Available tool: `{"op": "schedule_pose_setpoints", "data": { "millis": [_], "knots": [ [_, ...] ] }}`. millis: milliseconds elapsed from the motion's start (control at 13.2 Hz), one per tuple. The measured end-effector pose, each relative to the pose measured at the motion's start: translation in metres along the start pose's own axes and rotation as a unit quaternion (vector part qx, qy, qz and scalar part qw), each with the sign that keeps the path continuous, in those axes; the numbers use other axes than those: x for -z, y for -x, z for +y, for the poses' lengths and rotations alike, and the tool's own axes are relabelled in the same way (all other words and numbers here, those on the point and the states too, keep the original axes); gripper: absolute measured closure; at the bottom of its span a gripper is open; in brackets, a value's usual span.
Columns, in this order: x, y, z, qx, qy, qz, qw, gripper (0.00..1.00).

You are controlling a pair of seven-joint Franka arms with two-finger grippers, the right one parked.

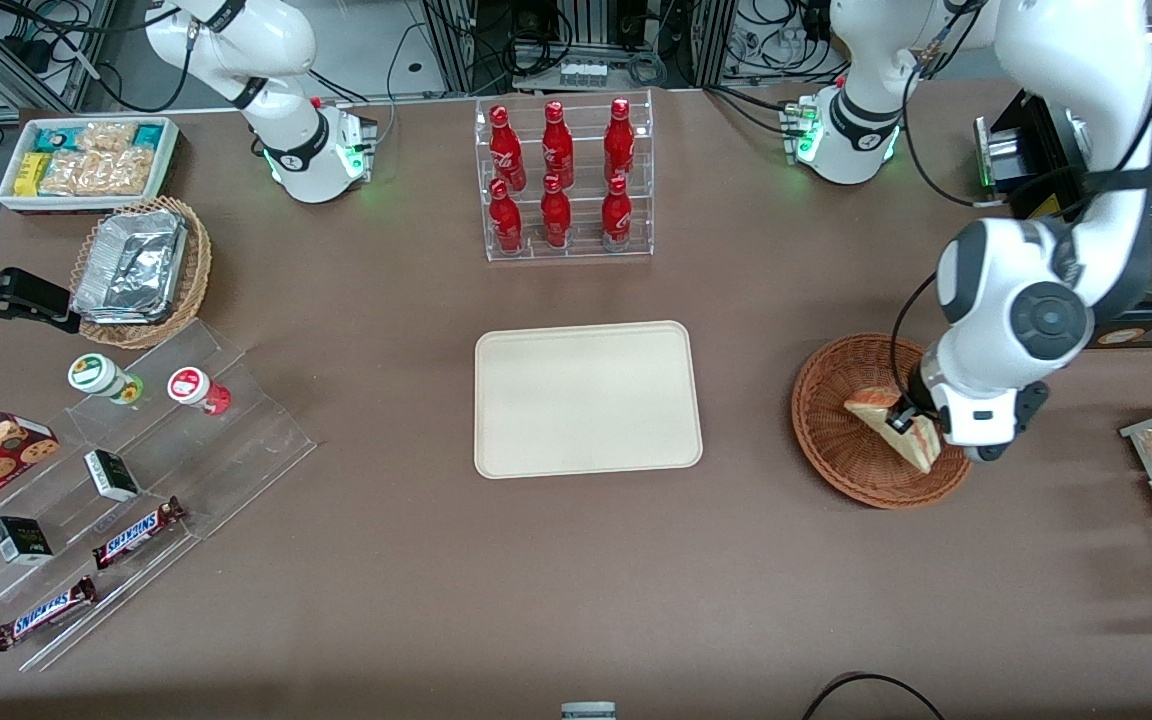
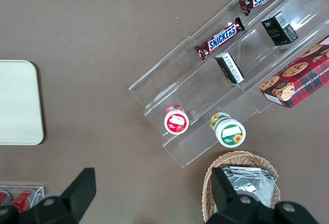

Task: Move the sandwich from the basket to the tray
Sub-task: 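Lift the sandwich and carry it over the cream tray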

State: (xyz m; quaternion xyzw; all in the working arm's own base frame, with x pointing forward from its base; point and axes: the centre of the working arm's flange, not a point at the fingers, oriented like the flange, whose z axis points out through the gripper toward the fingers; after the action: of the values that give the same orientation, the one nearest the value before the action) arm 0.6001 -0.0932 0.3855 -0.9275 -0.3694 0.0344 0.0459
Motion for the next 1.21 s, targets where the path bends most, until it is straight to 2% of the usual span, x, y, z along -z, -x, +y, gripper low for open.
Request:
{"op": "schedule_pose_setpoints", "data": {
  "millis": [227,378,529,681,832,1210],
  "knots": [
    [0.071,0.031,0.032,-0.040,0.010,0.007,0.9991,0.85],
    [0.095,0.067,0.058,-0.072,0.033,0.005,0.9968,0.85],
    [0.102,0.106,0.082,-0.109,0.048,-0.005,0.9928,0.85],
    [0.095,0.149,0.111,-0.156,0.053,-0.018,0.9862,0.85],
    [0.074,0.192,0.139,-0.202,0.042,-0.024,0.9781,0.85],
    [0.015,0.274,0.194,-0.280,0.057,-0.003,0.9584,0.85]
  ]
}}
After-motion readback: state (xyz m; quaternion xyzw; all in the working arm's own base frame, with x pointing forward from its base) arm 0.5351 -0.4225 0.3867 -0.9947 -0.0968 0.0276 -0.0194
